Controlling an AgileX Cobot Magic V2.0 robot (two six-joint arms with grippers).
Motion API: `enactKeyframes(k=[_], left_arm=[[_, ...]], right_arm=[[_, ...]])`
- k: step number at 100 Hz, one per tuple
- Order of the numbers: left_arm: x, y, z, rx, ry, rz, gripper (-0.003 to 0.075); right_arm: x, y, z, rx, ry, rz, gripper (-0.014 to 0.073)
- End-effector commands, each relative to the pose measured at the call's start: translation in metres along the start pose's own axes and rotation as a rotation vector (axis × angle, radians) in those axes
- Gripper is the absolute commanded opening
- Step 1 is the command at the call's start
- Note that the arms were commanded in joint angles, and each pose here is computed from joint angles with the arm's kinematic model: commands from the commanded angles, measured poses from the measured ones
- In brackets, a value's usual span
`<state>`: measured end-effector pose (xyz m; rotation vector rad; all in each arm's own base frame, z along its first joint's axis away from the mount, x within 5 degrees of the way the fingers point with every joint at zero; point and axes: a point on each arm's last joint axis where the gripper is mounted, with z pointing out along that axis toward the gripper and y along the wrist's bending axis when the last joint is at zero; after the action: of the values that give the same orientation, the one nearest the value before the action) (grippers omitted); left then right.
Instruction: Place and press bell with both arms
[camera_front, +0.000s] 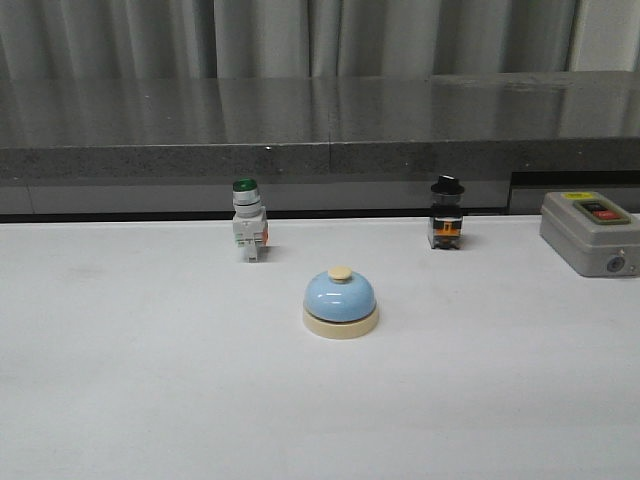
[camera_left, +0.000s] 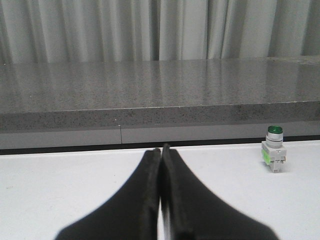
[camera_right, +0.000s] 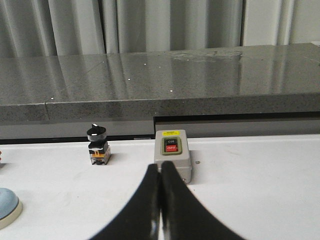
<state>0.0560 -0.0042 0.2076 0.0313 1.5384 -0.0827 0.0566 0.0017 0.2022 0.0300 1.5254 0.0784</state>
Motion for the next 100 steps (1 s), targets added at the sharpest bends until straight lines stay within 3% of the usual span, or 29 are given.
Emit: enactKeyframes(k=[1, 52, 76, 100], left_arm=[[0.004, 0.001, -0.001, -0.004, -0.075, -0.012, -0.002], [0.004, 0.001, -0.001, -0.004, -0.075, -0.012, -0.002], [0.004, 0.001, -0.001, -0.004, -0.075, -0.012, -0.002], [0.004, 0.001, -0.001, -0.004, -0.075, -0.012, -0.002]], right_arm=[[-0.014, 0.001, -0.003, -0.003, -0.116, -0.017, -0.006], [-0.016, 0.001, -0.002, -0.003, -0.111, -0.017, -0.006], [-0.047, 0.003, 0.003, 0.013, 0.062, -0.032, -0.006], [-0.085, 0.005, 0.04, 0.024, 0.235, -0.036, -0.006]])
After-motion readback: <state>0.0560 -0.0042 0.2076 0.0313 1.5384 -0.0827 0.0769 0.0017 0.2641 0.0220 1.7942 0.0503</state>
